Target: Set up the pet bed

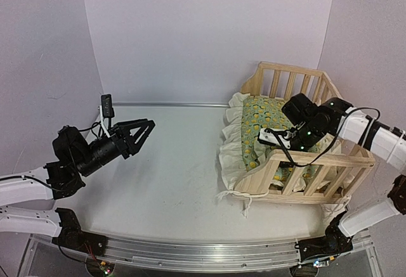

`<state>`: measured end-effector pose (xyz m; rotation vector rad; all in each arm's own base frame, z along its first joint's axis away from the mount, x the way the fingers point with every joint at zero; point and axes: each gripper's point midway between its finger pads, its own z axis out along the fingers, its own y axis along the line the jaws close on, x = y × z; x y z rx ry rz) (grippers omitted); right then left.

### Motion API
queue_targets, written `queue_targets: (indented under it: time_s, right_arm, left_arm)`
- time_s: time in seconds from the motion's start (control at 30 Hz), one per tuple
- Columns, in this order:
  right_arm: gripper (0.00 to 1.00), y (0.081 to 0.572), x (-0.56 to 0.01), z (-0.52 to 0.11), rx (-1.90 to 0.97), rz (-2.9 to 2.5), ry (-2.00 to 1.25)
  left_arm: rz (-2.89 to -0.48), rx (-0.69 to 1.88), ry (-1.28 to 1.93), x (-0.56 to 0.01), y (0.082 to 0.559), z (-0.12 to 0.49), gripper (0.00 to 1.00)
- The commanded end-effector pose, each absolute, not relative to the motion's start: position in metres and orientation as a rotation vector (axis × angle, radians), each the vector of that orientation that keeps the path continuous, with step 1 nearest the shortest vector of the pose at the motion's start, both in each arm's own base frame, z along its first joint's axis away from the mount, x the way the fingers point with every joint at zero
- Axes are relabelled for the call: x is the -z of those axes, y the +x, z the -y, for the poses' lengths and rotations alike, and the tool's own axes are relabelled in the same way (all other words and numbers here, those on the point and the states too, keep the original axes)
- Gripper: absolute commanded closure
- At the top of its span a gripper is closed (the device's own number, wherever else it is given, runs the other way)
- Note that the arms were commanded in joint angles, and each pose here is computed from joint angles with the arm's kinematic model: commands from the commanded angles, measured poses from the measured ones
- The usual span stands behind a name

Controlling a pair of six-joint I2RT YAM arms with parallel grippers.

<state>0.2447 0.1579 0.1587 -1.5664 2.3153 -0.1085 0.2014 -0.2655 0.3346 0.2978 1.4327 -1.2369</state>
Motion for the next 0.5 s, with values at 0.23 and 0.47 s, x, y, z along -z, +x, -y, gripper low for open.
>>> queue_targets:
  time_s: [0.23, 0.47]
  right_arm:
    - [0.02, 0.257, -0.268, -0.139, 0.198, -2.207, -1.208]
    - [0.02, 0.28, -0.356, -0.121, 0.172, -2.151, -0.621]
  left_arm:
    - [-1.387, 1.255, 0.298, -0.353, 0.204, 0.269, 0.39]
    - [-1.426, 1.198, 0.293, -0.355, 0.212, 0.268, 0.33]
